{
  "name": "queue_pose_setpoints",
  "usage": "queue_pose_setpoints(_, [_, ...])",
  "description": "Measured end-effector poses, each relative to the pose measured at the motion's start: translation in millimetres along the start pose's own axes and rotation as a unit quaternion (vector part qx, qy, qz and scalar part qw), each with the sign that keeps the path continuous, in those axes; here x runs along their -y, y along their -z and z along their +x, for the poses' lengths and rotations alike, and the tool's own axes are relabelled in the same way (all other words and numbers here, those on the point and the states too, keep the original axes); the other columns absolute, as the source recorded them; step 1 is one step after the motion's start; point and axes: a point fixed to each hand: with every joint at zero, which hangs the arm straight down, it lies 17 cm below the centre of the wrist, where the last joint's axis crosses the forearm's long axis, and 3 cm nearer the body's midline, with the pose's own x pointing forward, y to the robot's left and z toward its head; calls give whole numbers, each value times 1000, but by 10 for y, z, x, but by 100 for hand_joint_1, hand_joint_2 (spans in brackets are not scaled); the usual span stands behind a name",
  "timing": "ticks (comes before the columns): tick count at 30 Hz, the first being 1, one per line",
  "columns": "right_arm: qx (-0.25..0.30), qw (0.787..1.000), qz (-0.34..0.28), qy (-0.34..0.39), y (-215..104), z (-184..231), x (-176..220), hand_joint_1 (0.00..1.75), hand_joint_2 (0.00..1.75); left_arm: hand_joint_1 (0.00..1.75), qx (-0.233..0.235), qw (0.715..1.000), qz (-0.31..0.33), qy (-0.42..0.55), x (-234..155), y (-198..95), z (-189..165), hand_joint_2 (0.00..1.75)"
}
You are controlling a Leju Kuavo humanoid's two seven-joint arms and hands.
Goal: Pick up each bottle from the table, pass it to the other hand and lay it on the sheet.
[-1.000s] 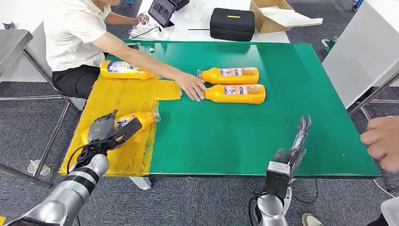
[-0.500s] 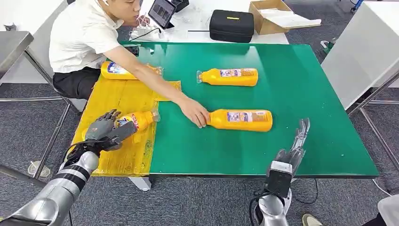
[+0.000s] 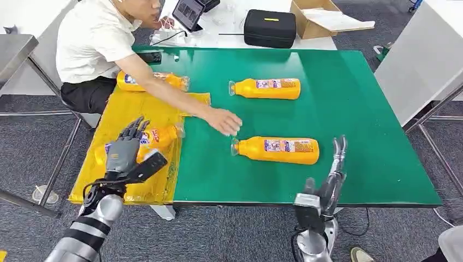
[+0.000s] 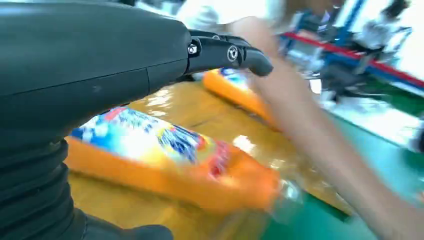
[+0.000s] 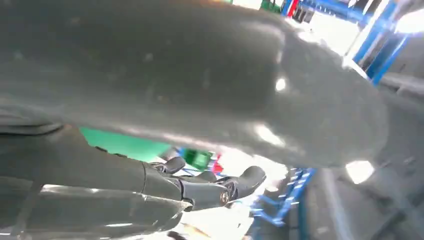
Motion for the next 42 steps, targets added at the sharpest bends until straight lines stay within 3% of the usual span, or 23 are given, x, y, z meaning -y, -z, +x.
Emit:
queue_pose_setpoints(7, [50,998,34,-27,13,162,-108,0,0,0,67,997,-17,-44,214,-122,541,175])
queue_pose_setpoints(9, [89,992,63,-64,1,240,-216,0,0,0,76,996,-9,-53,208,-134,615,175])
queue_pose_setpoints(12, [161,963,138,-168,-111,194,-470,0,0,0,97,992,-9,-84,249,-181,788,175])
queue_pose_setpoints(16, [159,934,187,-261,-121,-303,-473,0,0,0,118,983,1,-144,347,-269,1121,175])
queue_pose_setpoints(17, [144,929,194,-281,-102,-487,-430,0,175,0,121,979,3,-164,381,-286,1225,175])
queue_pose_setpoints(23, [59,908,226,-349,-29,-1317,-202,0,175,0,126,963,18,-236,498,-310,1625,175])
queue_pose_setpoints(26, [41,902,237,-359,-5,-1532,-150,0,175,0,130,959,22,-252,516,-293,1760,175])
queue_pose_setpoints(35, [18,888,262,-377,-33,-1819,-115,0,175,0,137,953,26,-270,518,-263,1916,175])
queue_pose_setpoints(42, [21,886,279,-369,27,-1843,-301,0,175,0,154,945,28,-286,476,-213,2063,175])
